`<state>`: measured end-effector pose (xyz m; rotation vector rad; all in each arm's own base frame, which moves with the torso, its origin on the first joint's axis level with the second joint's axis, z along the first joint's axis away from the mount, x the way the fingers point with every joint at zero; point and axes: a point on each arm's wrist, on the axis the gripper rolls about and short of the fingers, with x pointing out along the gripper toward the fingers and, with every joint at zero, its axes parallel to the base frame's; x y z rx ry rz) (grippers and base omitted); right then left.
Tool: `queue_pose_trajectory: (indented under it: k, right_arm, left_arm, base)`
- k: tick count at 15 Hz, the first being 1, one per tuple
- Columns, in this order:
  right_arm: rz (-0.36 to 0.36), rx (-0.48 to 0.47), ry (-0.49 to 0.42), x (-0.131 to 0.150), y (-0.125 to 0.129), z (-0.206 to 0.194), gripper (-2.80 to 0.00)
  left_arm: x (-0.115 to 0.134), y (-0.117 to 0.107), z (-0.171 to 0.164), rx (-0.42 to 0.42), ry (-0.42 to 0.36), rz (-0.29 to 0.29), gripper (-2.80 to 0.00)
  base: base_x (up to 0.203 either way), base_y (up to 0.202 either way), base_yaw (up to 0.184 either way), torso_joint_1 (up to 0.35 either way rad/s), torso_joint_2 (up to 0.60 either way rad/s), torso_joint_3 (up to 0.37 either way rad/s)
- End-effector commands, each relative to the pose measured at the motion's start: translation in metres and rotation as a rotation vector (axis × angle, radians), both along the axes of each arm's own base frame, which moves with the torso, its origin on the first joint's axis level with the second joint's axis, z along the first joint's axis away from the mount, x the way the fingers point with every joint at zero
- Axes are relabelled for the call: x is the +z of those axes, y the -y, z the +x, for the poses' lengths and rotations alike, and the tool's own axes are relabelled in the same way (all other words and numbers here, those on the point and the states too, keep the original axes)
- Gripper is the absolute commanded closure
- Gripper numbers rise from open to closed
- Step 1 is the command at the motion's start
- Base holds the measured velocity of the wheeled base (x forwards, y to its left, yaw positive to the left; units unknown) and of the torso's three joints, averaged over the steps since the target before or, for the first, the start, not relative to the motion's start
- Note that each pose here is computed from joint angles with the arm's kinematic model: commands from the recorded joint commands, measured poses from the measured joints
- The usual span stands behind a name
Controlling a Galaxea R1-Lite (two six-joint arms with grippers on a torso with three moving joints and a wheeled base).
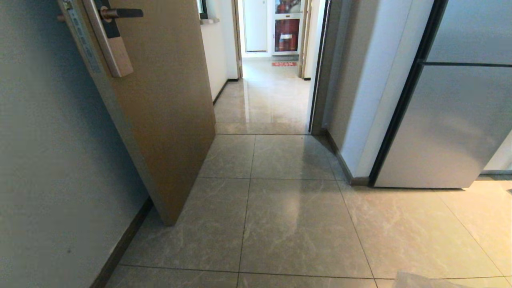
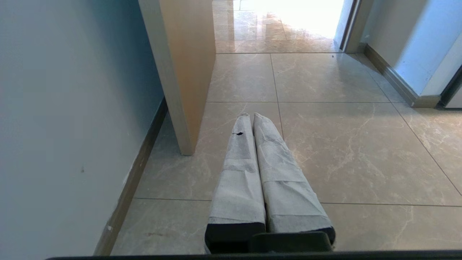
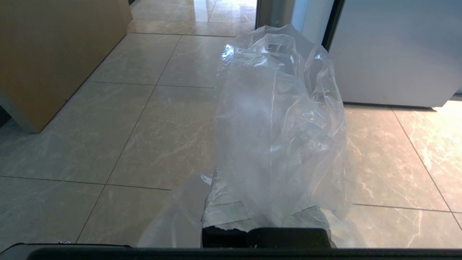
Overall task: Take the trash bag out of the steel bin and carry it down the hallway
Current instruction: Put the trash bag at the door
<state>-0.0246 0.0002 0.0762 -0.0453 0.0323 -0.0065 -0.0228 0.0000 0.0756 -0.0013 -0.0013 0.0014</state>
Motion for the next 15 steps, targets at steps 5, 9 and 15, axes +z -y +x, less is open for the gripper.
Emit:
queue_pose_trajectory:
  k: [5,9,15]
  right_arm:
    - [0.000,0.000,-0.002,0.0000,0.0000,0.0001,0.00]
    - [-0.001,0.000,-0.001,0.0000,0.0000,0.0000,0.00]
    - [0.000,0.000,-0.002,0.0000,0.0000,0.0001,0.00]
  left_arm:
    - [0.0000,0.0000,0.0000,0.000,0.000,-0.001,0.00]
    - [-0.0001,0.0000,0.0000,0.000,-0.001,0.000,0.00]
    - [-0.0001,0.0000,0.0000,0.000,-0.001,-0.002,0.00]
  base:
    - [0.000,0.000,0.000,0.000,0.00,0.000]
    - [0.095,-0.063,0.005,0.001,0.00,0.005]
    - [0.196,-0.193,0.001,0.003,0.00,0.001]
